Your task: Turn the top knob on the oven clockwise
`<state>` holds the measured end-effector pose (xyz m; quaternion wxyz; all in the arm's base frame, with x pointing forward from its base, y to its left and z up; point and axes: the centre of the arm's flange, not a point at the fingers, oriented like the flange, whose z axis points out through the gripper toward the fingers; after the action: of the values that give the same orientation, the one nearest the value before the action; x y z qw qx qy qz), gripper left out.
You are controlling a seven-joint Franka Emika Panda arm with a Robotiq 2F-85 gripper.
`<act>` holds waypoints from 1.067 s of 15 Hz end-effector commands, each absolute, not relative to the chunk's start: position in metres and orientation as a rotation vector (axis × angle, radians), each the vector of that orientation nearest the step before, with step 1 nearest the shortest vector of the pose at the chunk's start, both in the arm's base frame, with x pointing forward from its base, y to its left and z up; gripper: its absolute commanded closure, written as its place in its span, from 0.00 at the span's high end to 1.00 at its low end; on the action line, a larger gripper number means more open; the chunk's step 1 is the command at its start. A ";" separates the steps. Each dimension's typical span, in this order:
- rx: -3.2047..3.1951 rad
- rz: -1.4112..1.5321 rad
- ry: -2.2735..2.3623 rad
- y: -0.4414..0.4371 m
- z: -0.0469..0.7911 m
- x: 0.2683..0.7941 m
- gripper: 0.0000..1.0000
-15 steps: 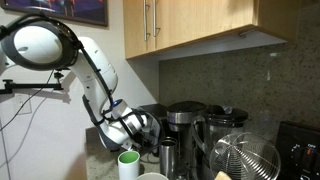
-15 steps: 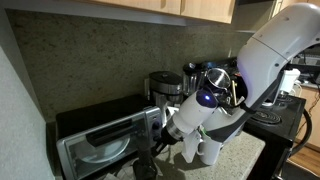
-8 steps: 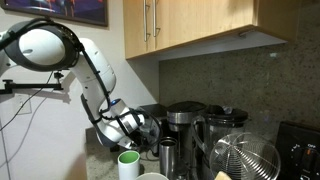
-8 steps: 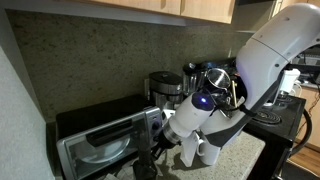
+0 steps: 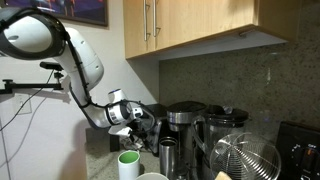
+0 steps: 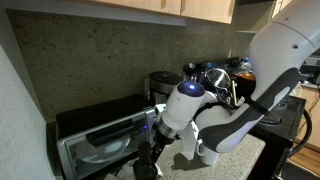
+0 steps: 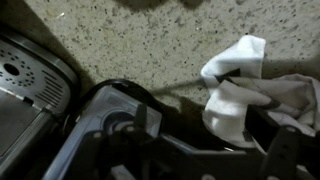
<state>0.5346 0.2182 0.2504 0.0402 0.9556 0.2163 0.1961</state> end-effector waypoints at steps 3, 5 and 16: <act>2.923 0.474 0.814 0.210 0.318 0.539 1.00; 2.928 0.409 0.878 0.206 0.332 0.540 1.00; 2.890 0.040 1.177 0.182 0.408 0.540 1.00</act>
<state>0.5394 0.1868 0.3842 0.0180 0.9352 0.3520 0.0348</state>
